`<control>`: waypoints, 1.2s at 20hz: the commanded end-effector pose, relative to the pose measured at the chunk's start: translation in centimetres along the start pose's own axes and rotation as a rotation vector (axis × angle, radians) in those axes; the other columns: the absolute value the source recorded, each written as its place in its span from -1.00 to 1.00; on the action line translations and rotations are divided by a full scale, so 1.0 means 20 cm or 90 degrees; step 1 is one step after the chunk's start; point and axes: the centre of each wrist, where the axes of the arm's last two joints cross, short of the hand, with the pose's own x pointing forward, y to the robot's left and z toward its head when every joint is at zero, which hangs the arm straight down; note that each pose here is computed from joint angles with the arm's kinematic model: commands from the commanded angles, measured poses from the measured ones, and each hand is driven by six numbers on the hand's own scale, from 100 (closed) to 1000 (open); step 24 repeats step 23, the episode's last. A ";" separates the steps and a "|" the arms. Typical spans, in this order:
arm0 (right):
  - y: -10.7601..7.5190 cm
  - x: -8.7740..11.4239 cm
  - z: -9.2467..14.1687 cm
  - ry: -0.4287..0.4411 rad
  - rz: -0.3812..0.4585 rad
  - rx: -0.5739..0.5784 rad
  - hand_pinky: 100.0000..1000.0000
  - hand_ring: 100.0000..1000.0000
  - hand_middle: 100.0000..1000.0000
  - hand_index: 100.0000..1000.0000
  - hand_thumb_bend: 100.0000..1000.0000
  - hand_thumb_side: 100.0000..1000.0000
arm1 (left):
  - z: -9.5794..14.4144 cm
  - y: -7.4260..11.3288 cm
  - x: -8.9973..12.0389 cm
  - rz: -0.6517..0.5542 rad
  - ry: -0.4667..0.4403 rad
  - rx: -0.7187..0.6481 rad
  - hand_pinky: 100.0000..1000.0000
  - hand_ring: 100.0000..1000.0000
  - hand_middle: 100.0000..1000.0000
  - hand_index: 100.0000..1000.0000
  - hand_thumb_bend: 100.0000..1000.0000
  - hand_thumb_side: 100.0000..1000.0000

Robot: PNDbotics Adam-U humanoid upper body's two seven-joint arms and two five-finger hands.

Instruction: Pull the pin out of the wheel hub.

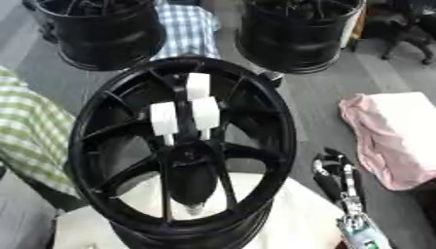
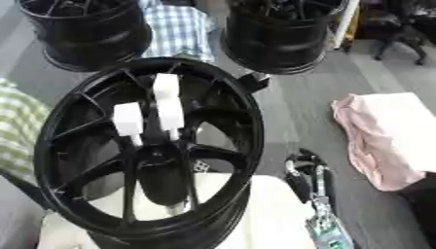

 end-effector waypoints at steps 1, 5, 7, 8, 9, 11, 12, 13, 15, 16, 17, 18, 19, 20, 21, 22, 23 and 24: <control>0.00 0.05 -0.04 -0.020 -0.007 -0.005 0.45 0.14 0.27 0.60 -1.00 -0.04 | -0.01 -0.04 0.05 0.029 -0.009 0.049 0.47 0.35 0.32 0.56 -0.69 0.02; 0.00 0.05 -0.03 -0.018 -0.009 -0.005 0.45 0.14 0.27 0.60 -1.00 -0.04 | -0.01 -0.18 0.05 0.081 0.006 0.098 0.46 0.34 0.30 0.55 -0.79 0.14; 0.00 0.05 -0.03 -0.016 -0.009 -0.006 0.45 0.14 0.27 0.60 -1.00 -0.04 | 0.00 -0.23 0.04 0.105 0.006 0.106 0.45 0.33 0.29 0.54 -0.82 0.13; 0.00 0.05 -0.03 -0.015 -0.009 -0.006 0.45 0.14 0.27 0.60 -1.00 -0.04 | 0.00 -0.24 0.04 0.111 0.006 0.109 0.45 0.32 0.28 0.54 -0.82 0.12; 0.00 0.04 -0.03 -0.015 -0.009 -0.007 0.45 0.14 0.27 0.60 -1.00 -0.04 | 0.00 -0.25 0.04 0.117 0.004 0.115 0.44 0.31 0.27 0.53 -0.82 0.11; -0.01 0.04 -0.03 -0.015 -0.008 -0.009 0.45 0.14 0.27 0.60 -1.00 -0.04 | 0.00 -0.25 0.04 0.126 0.003 0.120 0.44 0.30 0.26 0.52 -0.84 0.10; -0.01 0.04 -0.03 -0.015 -0.007 -0.009 0.45 0.14 0.27 0.60 -1.00 -0.04 | 0.00 -0.25 0.03 0.129 0.002 0.120 0.44 0.30 0.26 0.52 -0.84 0.10; -0.01 0.04 -0.03 -0.014 -0.007 -0.010 0.45 0.14 0.27 0.60 -1.00 -0.04 | 0.00 -0.26 0.03 0.134 0.002 0.122 0.44 0.29 0.25 0.52 -0.84 0.10; -0.01 0.04 -0.03 -0.013 -0.007 -0.011 0.45 0.14 0.27 0.60 -1.00 -0.04 | 0.01 -0.27 0.03 0.147 0.000 0.127 0.44 0.30 0.26 0.52 -0.84 0.11; -0.01 0.04 -0.03 -0.013 -0.007 -0.011 0.45 0.14 0.27 0.60 -1.00 -0.04 | 0.01 -0.28 0.04 0.148 -0.003 0.124 0.44 0.30 0.26 0.53 -0.82 0.12; -0.01 0.04 -0.03 -0.013 -0.006 -0.010 0.45 0.14 0.27 0.60 -1.00 -0.04 | 0.01 -0.28 0.04 0.142 -0.008 0.117 0.44 0.30 0.26 0.53 -0.82 0.12; -0.01 0.04 -0.03 -0.013 -0.007 -0.010 0.45 0.14 0.27 0.60 -1.00 -0.04 | 0.01 -0.29 0.05 0.137 -0.010 0.112 0.44 0.30 0.26 0.53 -0.81 0.12; -0.01 0.04 -0.03 -0.013 -0.006 -0.010 0.45 0.14 0.27 0.60 -1.00 -0.04 | 0.01 -0.29 0.05 0.136 -0.011 0.109 0.44 0.30 0.26 0.53 -0.83 0.12; -0.01 0.04 -0.03 -0.012 -0.006 -0.010 0.45 0.14 0.27 0.60 -1.00 -0.04 | 0.01 -0.29 0.04 0.139 -0.009 0.107 0.44 0.30 0.26 0.52 -0.84 0.11; -0.02 0.04 -0.03 -0.012 -0.005 -0.010 0.45 0.14 0.27 0.60 -1.00 -0.04 | 0.00 -0.29 0.04 0.142 -0.008 0.104 0.44 0.30 0.26 0.52 -0.85 0.10; -0.02 0.04 -0.03 -0.012 -0.005 -0.010 0.45 0.14 0.27 0.60 -1.00 -0.04 | 0.00 -0.29 0.04 0.143 -0.007 0.099 0.44 0.30 0.26 0.52 -0.84 0.10; -0.02 0.04 -0.03 -0.011 -0.004 -0.010 0.45 0.14 0.27 0.60 -1.00 -0.04 | 0.00 -0.29 0.04 0.142 -0.008 0.093 0.44 0.30 0.26 0.53 -0.84 0.10; -0.02 0.04 -0.03 -0.011 -0.004 -0.010 0.45 0.14 0.27 0.60 -1.00 -0.04 | 0.00 -0.29 0.04 0.142 -0.008 0.093 0.44 0.30 0.26 0.53 -0.84 0.10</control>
